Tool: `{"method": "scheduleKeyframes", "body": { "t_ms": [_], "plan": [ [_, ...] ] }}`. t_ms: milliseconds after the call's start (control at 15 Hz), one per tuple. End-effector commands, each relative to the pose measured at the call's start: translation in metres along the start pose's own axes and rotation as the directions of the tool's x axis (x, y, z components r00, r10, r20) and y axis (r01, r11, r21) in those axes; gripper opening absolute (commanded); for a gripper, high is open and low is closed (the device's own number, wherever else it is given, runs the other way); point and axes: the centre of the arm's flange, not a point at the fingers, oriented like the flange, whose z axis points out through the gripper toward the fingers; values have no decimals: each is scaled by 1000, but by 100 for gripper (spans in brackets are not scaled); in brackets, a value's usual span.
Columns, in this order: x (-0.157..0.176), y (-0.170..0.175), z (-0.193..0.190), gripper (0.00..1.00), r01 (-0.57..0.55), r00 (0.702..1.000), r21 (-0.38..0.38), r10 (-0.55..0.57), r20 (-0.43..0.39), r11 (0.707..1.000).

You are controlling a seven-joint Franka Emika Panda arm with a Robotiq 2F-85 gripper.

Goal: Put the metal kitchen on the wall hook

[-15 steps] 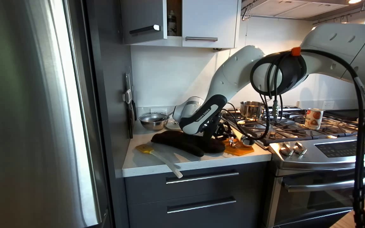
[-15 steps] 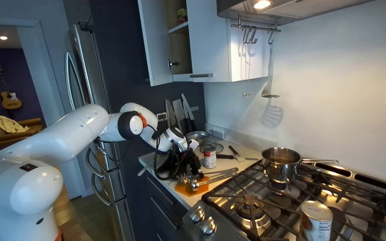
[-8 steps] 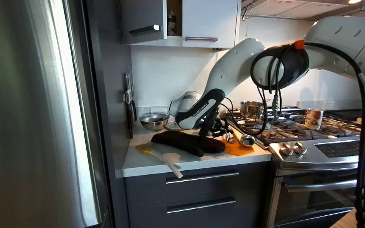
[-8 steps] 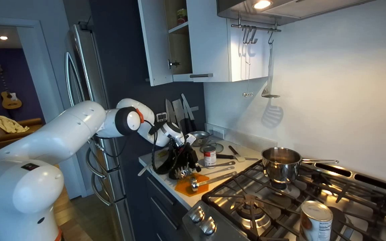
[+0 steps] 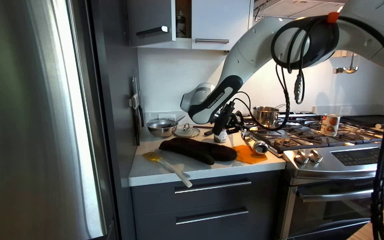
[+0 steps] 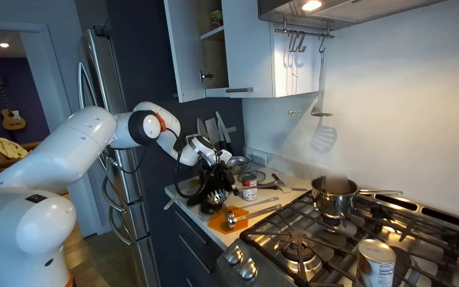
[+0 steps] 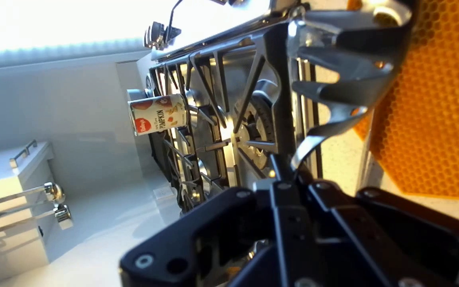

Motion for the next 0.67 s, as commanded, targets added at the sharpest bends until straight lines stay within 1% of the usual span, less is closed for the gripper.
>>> {"method": "scheduleKeyframes", "body": {
  "t_ms": [0,400,467,600],
  "plan": [
    [-29,58,26,1,-62,995,44,66,-81,997],
    [-24,118,49,1,-183,964,123,202,-170,975],
    [-24,127,54,1,-196,961,137,218,-170,971],
    [-26,147,69,1,-235,954,138,256,-156,962]
  ]
}}
